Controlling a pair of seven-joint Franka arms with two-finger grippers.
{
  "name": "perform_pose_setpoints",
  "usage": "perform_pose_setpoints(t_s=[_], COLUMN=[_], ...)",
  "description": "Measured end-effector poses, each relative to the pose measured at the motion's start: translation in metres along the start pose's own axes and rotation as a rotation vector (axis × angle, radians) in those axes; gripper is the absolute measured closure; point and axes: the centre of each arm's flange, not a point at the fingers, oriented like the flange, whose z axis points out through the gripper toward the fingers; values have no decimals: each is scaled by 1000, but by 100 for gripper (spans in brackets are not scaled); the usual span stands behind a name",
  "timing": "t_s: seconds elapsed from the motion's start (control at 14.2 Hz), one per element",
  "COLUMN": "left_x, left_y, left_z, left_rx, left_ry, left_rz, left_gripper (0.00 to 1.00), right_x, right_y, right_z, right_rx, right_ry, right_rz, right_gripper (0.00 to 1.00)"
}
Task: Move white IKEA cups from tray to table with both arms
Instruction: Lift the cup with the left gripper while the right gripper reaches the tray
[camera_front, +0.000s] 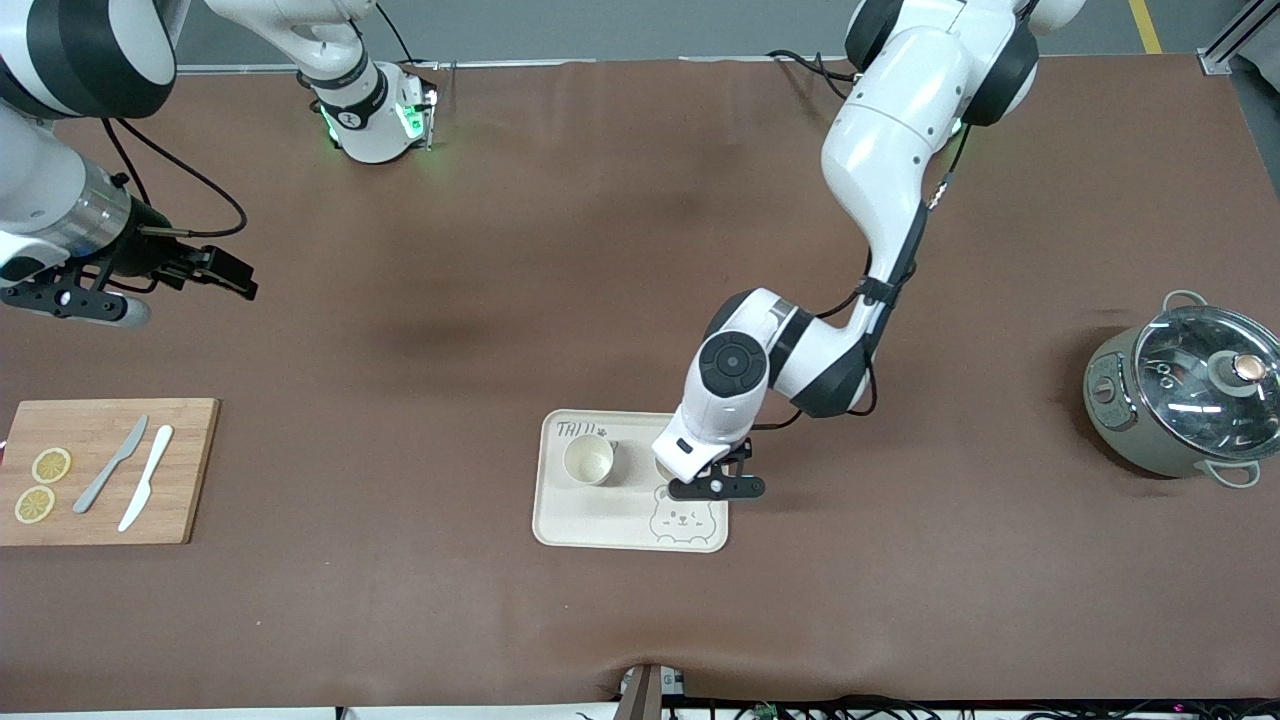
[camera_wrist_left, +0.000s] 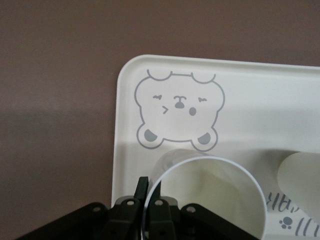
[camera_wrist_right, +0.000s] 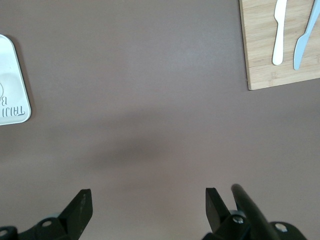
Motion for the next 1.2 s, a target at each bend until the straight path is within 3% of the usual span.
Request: perform_pose_setpoints(t_s=[0.28, 0.63, 0.99, 1.2], left_x=[7, -1, -13, -24], left_y=[-22, -54, -126, -179], left_z=[-83, -159, -196, -209], left_rx=[5, 13, 17, 16], left_ry=[-85, -132, -145, -144], left_rz=[20, 81, 149, 185], left_gripper=[96, 96, 96, 96], right_x=[-1, -13, -3, 14], right_y=[-12, -100, -208, -267], right_z=[-2, -12, 45, 81], right_rx=[2, 25, 83, 74], right_ry=[16, 72, 114, 117], right_rz=[46, 152, 293, 368], right_gripper=[0, 0, 0, 0])
